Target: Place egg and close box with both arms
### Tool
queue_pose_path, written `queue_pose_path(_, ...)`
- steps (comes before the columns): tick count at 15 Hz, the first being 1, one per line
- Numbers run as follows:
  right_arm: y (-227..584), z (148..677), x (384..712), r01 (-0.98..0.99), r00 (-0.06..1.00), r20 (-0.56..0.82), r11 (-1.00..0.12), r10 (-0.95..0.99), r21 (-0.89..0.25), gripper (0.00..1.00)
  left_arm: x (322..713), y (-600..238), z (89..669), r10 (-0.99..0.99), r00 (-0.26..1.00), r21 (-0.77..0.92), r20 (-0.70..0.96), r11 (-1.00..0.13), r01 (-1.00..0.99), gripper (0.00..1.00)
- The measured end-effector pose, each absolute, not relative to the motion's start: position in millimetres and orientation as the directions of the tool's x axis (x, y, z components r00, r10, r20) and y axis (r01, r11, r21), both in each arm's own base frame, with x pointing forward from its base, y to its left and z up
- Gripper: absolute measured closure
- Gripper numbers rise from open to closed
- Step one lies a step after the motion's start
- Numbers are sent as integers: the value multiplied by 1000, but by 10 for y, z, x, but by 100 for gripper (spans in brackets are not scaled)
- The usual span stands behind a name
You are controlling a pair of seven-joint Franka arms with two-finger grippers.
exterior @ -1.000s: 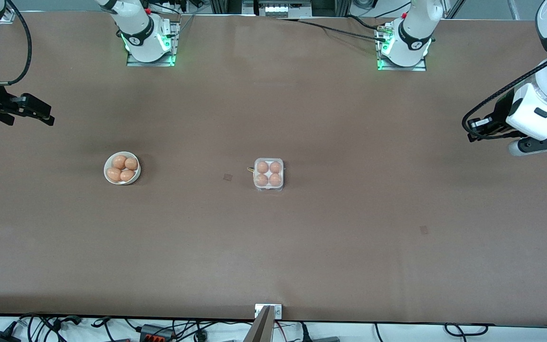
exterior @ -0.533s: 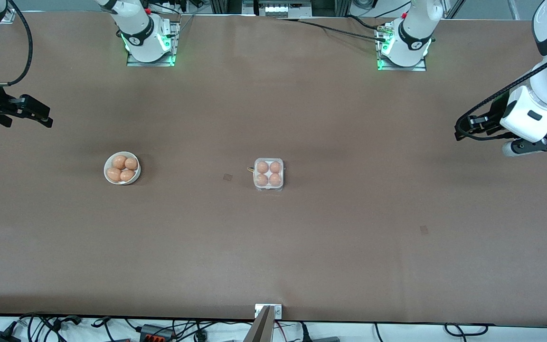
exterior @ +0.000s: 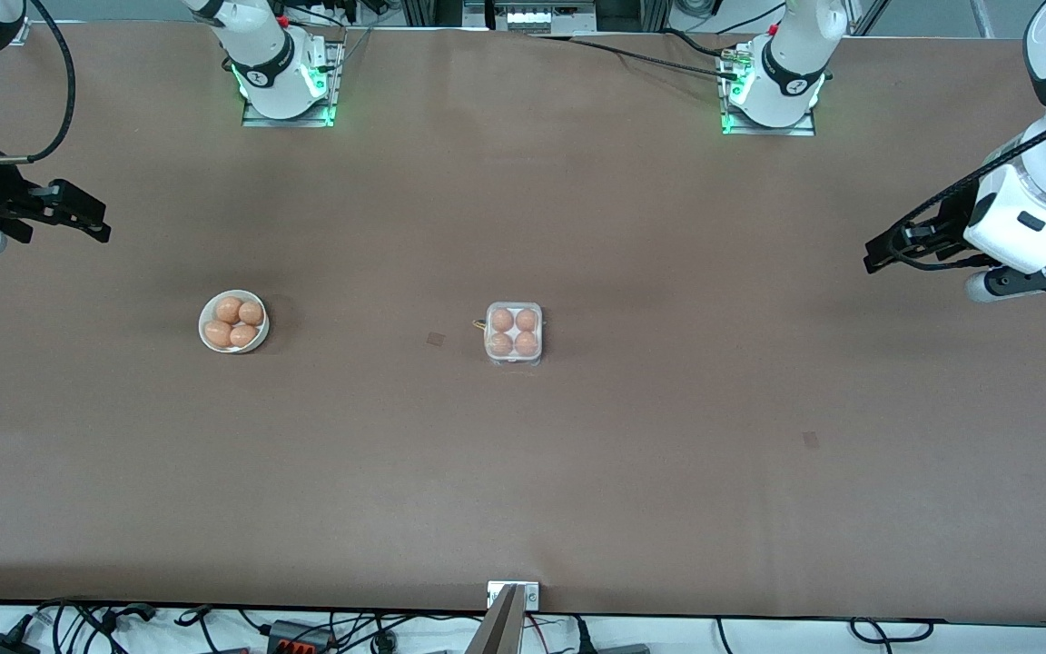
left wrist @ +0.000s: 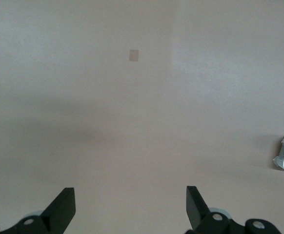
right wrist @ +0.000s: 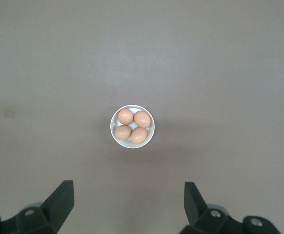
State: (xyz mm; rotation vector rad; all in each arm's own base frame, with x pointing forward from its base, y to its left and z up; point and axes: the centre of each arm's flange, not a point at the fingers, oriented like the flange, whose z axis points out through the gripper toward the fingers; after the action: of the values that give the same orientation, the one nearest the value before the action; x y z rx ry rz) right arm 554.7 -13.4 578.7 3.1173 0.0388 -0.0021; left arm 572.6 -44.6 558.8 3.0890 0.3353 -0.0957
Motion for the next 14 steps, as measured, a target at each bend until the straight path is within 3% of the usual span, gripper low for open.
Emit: queue_pose_path(14, -209, 5783, 5541, 12, 1000, -6, -1000, 12, 23, 0, 5727, -308, 5656, 237, 969, 31, -72, -970, 240, 0)
